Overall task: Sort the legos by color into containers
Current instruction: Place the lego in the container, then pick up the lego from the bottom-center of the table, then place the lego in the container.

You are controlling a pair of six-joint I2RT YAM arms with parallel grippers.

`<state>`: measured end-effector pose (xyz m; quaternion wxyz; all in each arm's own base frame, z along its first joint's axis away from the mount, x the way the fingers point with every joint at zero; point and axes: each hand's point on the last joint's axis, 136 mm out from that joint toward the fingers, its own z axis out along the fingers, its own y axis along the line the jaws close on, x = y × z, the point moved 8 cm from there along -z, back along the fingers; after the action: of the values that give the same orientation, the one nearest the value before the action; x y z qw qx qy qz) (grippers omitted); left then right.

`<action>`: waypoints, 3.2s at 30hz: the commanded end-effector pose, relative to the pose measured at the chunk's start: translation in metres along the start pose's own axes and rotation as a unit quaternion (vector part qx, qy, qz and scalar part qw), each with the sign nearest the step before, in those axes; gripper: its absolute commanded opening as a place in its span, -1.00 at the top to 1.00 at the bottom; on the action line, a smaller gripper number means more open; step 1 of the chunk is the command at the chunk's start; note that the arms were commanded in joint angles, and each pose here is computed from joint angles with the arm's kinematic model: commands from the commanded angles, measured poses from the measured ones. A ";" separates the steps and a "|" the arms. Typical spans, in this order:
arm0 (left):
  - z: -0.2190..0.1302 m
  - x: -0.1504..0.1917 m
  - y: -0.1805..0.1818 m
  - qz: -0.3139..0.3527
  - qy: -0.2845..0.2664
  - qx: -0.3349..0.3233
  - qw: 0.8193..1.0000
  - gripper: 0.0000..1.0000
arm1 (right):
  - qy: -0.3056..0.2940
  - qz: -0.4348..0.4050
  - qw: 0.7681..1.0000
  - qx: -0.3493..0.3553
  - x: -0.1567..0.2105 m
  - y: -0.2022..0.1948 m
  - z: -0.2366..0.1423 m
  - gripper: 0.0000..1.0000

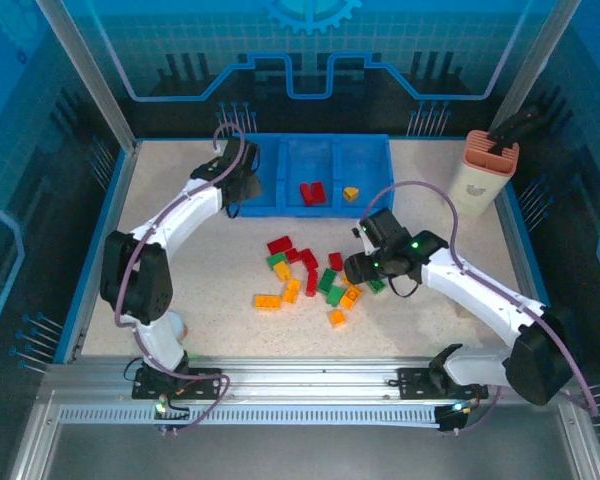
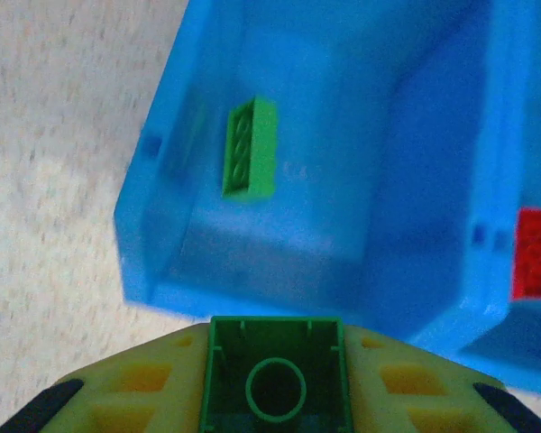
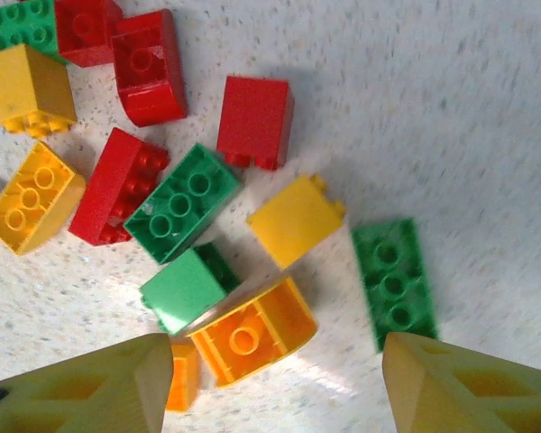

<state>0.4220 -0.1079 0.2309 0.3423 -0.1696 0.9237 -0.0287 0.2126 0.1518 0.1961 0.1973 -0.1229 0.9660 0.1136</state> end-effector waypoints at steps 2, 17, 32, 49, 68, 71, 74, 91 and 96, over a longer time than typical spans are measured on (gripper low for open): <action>0.036 -0.013 0.002 0.020 0.003 -0.027 0.999 0.58 | -0.007 0.138 0.990 -0.028 0.021 0.006 -0.003 -0.23; 0.107 -0.048 -0.029 0.069 0.006 -0.033 0.997 0.31 | -0.035 0.347 0.936 -0.047 0.046 0.011 0.005 -0.18; 0.092 -0.062 -0.037 0.067 -0.014 0.004 0.998 -0.18 | 0.004 0.386 0.922 0.004 0.050 0.007 0.032 -0.28; -0.062 -0.109 -0.023 0.096 -0.109 0.042 0.989 -0.26 | 0.030 0.384 0.922 0.033 0.041 0.002 0.075 -0.30; -0.131 -0.076 0.023 0.089 -0.132 0.020 0.987 -0.35 | 0.098 0.322 0.939 0.074 0.053 -0.002 0.104 0.52; -0.135 -0.063 0.030 0.077 -0.119 0.028 0.990 -0.35 | 0.099 0.266 0.956 0.077 0.043 0.000 0.094 0.62; -0.143 -0.048 0.038 0.074 -0.103 0.039 0.991 -0.35 | 0.088 0.175 0.978 0.076 0.017 0.007 0.069 0.64; -0.206 0.042 0.077 0.159 -0.129 0.186 0.961 -0.73 | -0.099 -0.011 0.992 0.081 -0.173 -0.049 0.013 0.57; -0.208 0.051 0.079 0.180 -0.132 0.199 0.954 -0.76 | -0.094 -0.026 0.990 0.105 -0.224 -0.066 0.060 0.57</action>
<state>0.2280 -0.0584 0.3422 0.4729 0.0303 0.8737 -0.1097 0.4276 0.1430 0.2279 0.2919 -0.0809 0.9527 0.0256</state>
